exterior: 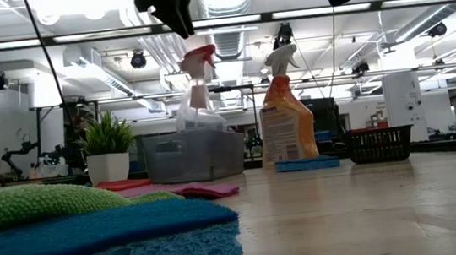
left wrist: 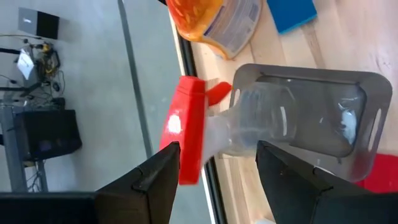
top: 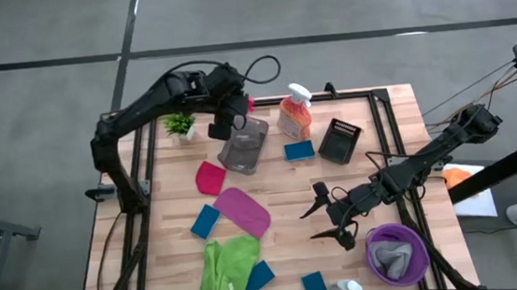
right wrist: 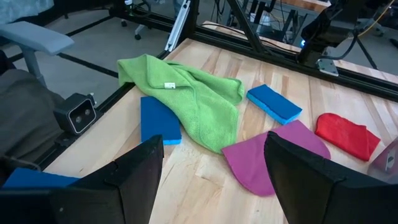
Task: Pick & Place Kitchen Items
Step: Put the transparent spray bottle into the gray bin
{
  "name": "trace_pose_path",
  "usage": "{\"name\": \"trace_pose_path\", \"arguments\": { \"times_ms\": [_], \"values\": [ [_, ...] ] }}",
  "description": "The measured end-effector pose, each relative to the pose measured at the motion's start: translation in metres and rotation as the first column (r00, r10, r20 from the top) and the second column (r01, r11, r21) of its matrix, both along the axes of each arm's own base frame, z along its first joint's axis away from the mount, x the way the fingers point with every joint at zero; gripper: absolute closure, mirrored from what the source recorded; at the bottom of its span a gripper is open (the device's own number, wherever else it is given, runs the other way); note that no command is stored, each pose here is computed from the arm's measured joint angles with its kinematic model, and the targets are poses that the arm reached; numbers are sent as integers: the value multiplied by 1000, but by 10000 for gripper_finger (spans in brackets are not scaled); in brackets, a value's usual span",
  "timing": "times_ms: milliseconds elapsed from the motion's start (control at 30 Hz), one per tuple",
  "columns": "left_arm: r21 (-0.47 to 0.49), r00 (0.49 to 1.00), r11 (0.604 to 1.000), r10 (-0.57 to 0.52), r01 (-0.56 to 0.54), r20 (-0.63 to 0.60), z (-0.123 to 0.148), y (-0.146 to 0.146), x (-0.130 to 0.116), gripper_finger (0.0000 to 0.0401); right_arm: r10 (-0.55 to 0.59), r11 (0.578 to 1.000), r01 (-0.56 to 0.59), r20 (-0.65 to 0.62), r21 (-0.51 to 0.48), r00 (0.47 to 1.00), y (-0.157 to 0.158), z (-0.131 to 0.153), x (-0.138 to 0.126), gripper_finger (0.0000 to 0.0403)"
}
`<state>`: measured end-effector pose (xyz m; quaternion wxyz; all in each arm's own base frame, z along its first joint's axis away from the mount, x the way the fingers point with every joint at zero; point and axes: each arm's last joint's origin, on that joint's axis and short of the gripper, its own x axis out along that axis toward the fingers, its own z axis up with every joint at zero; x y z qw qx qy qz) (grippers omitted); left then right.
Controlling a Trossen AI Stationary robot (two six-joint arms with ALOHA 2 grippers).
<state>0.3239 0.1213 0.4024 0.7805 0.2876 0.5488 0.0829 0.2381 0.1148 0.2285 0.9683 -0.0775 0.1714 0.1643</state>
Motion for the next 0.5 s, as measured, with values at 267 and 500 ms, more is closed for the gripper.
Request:
{"name": "trace_pose_path", "arguments": {
  "times_ms": [267,500],
  "values": [
    [19,999,1000,6,-7,43,10,-1,-7,188,0,1000,0,0,0,1000,0,0,0,131],
    [59,996,998,31,-36,87,18,-1,-11,188,0,1000,0,0,0,1000,0,0,0,131]
  ]
}}
